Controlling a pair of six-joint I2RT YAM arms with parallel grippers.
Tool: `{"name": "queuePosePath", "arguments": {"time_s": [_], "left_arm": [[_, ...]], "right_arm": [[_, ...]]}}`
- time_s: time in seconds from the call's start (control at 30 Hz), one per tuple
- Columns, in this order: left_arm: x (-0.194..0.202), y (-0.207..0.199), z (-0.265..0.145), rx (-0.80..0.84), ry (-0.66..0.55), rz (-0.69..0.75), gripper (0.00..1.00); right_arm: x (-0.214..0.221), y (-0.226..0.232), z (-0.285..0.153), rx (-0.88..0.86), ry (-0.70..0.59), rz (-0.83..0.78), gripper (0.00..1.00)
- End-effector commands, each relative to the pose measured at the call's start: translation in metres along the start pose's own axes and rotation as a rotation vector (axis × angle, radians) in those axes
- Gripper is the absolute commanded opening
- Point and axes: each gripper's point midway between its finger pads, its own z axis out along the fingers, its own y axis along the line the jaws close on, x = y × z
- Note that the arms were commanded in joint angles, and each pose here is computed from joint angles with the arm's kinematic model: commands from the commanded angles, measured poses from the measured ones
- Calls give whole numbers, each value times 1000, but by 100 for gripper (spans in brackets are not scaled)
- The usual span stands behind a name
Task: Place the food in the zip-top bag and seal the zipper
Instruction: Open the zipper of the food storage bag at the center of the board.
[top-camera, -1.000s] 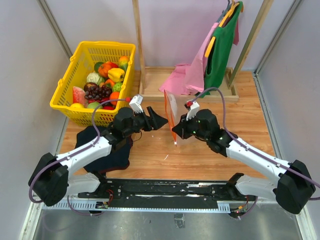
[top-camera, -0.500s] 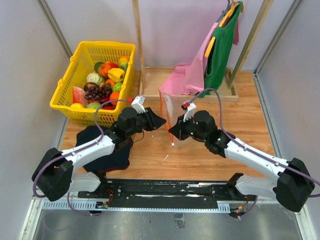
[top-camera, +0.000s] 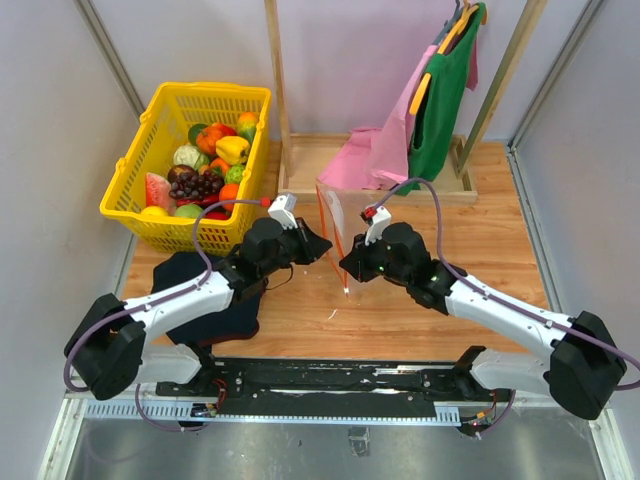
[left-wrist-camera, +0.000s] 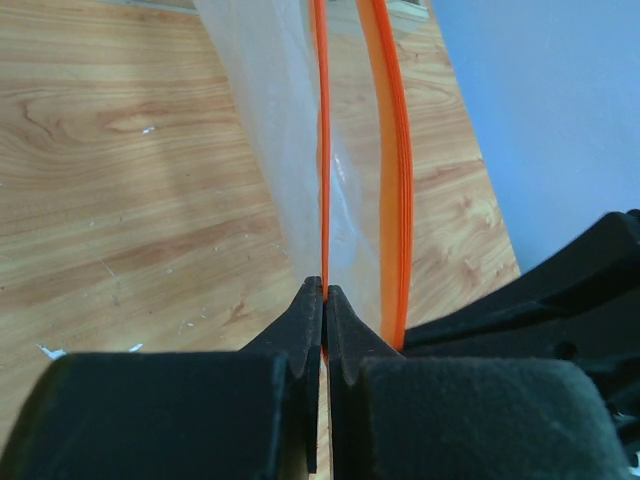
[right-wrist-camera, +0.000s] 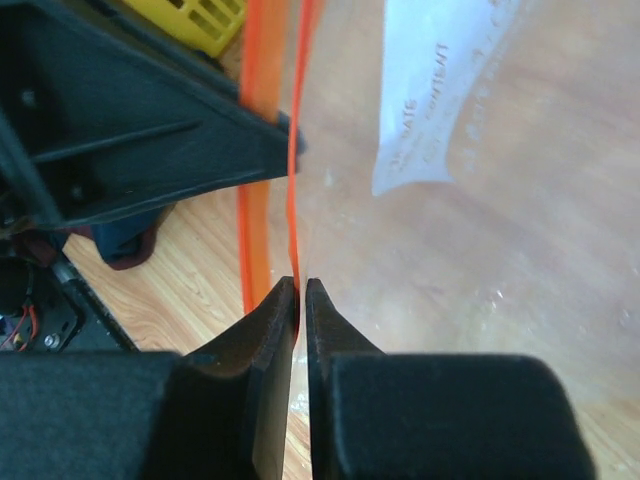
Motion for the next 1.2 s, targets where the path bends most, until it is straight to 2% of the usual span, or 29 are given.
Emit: {"name": "queuePosePath", "arguments": {"time_s": [0.0,0.37,0.63,0.73,0.87,1.0,1.17], "left_arm": [[-22,-18,-6,-11,-74,57,0],[-22,-38,-8,-23,-81,72,1],[-20,-40,-11,-30,-74,79,1],[-20,-36,-13,-50,-74,85,0],[-25,-30,-19,-92,-82,104,1],[-28,-26,-23,-129,-73,122,0],[-30,-28,-28,-145,-50,145,1]], "right_arm": [[-15,-4,-6,73,-37,5,12],[-40,-16,-8,195,-94,-32,28],[-43,-26,-3,259,-85,-85,30],[-48,-33,-9,304,-91,-115,23],[-58,-49,-28,411,-97,-166,7],[-72,-61,-49,510,-107,-225,1],[-90,-82,-82,681,-111,-293,1]]}}
